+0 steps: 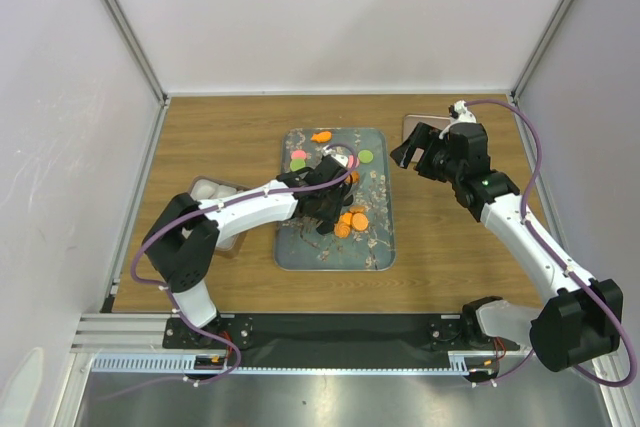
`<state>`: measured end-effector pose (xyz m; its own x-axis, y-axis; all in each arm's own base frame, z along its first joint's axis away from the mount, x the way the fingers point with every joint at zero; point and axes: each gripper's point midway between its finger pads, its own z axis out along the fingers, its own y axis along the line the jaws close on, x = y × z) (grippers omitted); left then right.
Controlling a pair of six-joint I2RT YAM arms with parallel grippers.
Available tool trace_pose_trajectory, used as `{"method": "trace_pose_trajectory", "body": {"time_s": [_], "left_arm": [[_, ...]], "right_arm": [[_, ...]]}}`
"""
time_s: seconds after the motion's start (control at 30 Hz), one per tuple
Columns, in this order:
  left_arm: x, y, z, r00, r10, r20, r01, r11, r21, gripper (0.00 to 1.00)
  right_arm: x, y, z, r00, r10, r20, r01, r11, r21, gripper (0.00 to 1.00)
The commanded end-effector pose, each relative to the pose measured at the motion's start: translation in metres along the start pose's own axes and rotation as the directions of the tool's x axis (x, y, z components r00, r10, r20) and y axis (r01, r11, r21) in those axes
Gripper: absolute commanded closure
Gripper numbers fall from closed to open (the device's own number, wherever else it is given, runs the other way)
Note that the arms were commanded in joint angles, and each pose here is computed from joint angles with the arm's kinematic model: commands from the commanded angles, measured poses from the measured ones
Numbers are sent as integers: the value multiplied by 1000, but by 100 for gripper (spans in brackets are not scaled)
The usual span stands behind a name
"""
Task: Pack the cookies
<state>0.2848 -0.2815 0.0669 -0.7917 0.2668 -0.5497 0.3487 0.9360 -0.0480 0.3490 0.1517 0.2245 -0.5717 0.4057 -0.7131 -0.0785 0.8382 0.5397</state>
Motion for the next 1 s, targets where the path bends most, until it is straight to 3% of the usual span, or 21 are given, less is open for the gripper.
{"method": "trace_pose_trajectory", "body": {"time_s": [0.0,0.97], "left_arm": [[-21,-6,-8,998,-31,52,30,999,21,49],[-39,0,-24,997,-46,65,43,998,52,61]], "right_arm": [[-10,10,-6,999,-17,39,18,999,-39,12],[-7,10,-4,999,-17,29,18,999,-40,13]]}}
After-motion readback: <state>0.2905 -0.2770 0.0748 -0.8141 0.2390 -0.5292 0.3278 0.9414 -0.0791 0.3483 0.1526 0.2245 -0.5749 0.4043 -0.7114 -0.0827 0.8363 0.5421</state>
